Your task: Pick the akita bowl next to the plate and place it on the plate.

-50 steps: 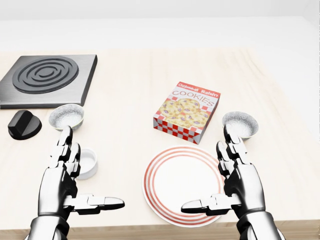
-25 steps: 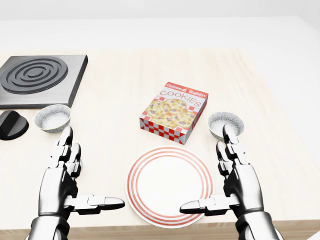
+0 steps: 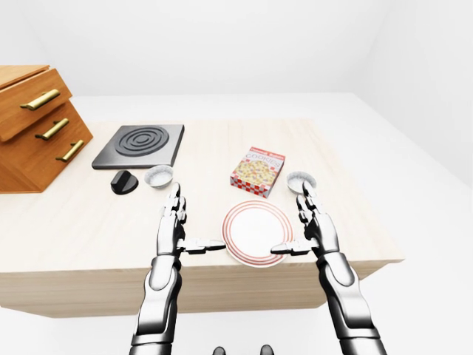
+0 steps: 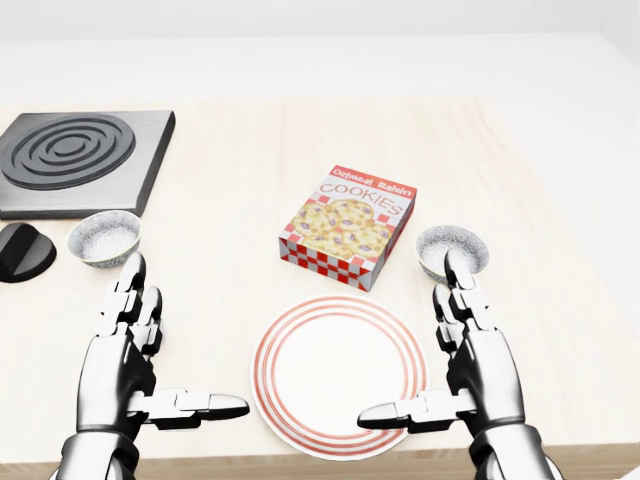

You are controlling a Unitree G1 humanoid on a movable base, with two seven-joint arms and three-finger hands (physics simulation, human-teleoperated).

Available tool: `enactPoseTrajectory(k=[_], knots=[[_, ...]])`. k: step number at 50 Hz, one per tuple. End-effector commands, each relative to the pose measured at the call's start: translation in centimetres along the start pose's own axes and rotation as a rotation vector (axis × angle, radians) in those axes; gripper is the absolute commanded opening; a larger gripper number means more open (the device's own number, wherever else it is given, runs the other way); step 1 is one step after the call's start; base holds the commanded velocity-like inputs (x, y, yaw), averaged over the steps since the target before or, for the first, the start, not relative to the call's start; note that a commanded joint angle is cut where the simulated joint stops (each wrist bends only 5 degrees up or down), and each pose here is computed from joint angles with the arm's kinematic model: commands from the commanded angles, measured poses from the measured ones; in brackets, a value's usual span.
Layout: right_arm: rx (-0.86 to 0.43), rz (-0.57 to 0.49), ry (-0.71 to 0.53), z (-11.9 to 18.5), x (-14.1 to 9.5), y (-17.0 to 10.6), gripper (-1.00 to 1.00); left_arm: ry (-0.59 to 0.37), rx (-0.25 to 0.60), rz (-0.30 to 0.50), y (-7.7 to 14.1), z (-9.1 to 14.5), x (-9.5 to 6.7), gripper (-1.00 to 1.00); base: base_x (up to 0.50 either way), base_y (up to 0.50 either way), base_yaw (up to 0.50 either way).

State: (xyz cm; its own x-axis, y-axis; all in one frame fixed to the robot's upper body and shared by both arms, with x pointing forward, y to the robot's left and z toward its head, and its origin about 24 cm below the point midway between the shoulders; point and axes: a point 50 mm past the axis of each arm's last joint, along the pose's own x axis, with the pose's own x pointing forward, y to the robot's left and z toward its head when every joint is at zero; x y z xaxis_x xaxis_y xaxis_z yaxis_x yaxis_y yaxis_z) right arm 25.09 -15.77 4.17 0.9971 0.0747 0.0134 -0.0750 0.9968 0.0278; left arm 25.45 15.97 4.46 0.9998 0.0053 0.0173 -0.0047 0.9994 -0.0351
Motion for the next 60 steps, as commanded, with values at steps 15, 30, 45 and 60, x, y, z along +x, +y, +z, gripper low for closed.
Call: enactPoseTrajectory(k=[15,30,45,60], knots=[[0.006,0.005,-0.003,0.1,-0.1,0.0,1.0,-0.001,-0.003,0.0,0.0,0.0,0.0,1.0,0.28,-0.03,0.0],[0.002,0.0,-0.006,0.1,-0.1,0.0,1.0,-0.002,0.007,0.001,0.0,0.1,0.0,1.0,0.07,0.0,0.0],[0.001,0.0,-0.006,0.0,0.0,0.0,1.0,-0.009,0.067,-0.009,-0.4,0.4,0.1,1.0,0.0,0.0,0.0],[0.003,0.001,0.001,0.0,0.0,0.0,1.0,-0.651,0.393,-0.097,-2.2,16.3,-1.1,1.0,0.0,0.0,0.0]])
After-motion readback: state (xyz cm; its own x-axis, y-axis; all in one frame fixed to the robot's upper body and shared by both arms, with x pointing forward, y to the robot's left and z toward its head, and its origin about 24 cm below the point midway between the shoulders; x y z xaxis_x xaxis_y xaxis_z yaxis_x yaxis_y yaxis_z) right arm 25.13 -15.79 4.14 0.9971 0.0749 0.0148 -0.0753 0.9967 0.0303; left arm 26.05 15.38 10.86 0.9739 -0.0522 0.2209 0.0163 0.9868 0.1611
